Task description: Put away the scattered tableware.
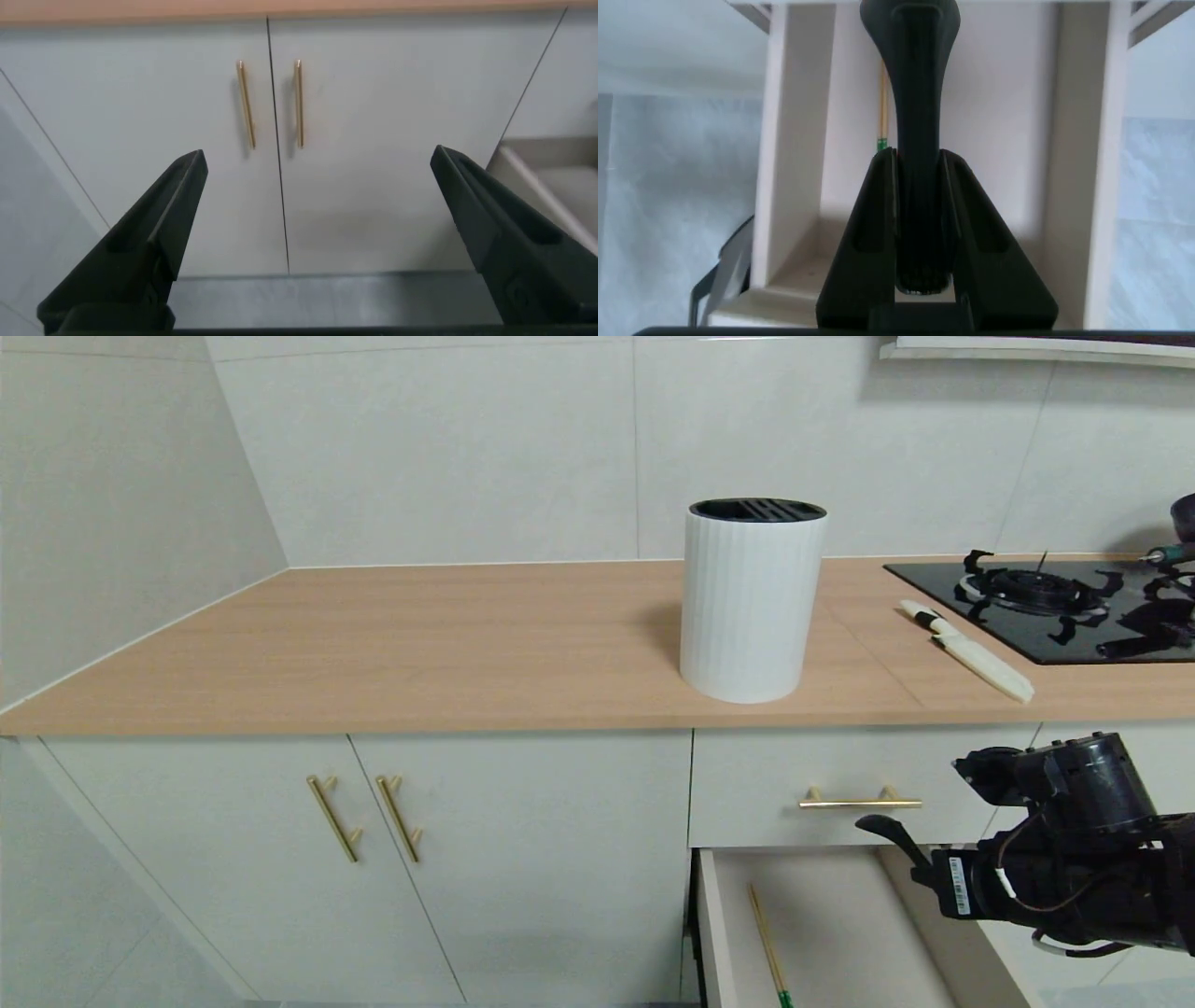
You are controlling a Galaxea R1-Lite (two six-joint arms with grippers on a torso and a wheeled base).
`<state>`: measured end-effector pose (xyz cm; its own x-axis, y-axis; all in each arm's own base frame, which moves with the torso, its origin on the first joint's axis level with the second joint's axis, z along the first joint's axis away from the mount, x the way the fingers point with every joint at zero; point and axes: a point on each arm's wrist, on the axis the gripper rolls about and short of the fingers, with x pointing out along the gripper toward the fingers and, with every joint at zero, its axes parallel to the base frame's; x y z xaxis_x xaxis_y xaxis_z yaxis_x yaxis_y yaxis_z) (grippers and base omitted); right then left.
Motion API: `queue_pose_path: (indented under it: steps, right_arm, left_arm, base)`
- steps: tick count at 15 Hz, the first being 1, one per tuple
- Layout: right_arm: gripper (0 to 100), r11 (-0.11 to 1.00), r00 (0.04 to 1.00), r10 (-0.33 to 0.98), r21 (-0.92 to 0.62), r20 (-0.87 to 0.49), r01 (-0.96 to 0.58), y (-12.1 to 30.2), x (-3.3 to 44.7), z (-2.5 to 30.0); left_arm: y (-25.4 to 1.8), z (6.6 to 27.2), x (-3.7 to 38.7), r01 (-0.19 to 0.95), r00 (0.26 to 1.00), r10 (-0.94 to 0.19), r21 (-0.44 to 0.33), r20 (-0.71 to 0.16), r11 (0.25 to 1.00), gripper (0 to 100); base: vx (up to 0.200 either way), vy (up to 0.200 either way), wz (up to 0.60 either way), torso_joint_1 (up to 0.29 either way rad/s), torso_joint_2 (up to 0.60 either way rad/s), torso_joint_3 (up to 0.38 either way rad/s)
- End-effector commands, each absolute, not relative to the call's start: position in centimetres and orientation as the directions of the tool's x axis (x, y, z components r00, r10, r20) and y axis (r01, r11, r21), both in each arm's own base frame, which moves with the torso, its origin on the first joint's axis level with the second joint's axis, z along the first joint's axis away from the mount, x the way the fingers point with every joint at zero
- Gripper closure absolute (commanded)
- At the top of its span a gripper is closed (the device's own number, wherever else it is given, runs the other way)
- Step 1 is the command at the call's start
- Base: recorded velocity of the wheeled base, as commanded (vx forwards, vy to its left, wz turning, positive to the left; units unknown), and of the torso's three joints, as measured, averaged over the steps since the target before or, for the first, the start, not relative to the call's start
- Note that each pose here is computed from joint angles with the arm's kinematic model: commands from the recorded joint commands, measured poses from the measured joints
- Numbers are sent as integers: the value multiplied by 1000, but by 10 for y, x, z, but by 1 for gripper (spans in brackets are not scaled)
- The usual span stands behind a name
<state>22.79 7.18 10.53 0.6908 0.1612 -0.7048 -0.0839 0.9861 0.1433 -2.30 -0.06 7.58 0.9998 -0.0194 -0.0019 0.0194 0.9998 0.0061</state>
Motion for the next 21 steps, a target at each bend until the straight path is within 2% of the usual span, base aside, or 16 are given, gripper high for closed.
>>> queue_pose_path:
  steps: [1, 11, 17, 21]
  right_arm:
    - [100, 988, 667, 153, 135, -729, -80, 73, 230, 94]
    - [100, 989, 643, 146, 127, -752, -75, 75, 237, 77]
    - [100, 989, 639, 143, 125, -756, -74, 76, 242, 69]
    - [100, 992, 672, 125, 115, -730, -59, 81, 259, 30]
  left_arm:
    - [-1, 76, -23, 18, 1000, -18, 6, -2, 1000, 0]
    - [-1, 76, -23, 18, 1000, -18, 6, -2, 1000, 0]
    - [-1, 76, -23, 18, 1000, -18, 6, -2, 1000, 0]
    - [-1, 76, -23, 18, 1000, -18, 6, -2, 1000, 0]
  base:
    - [0, 0, 0, -173, 476, 300]
    - [0, 0, 0, -129, 455, 319]
    - [0, 0, 0, -18, 80, 58]
    - [0, 0, 0, 0, 0, 0]
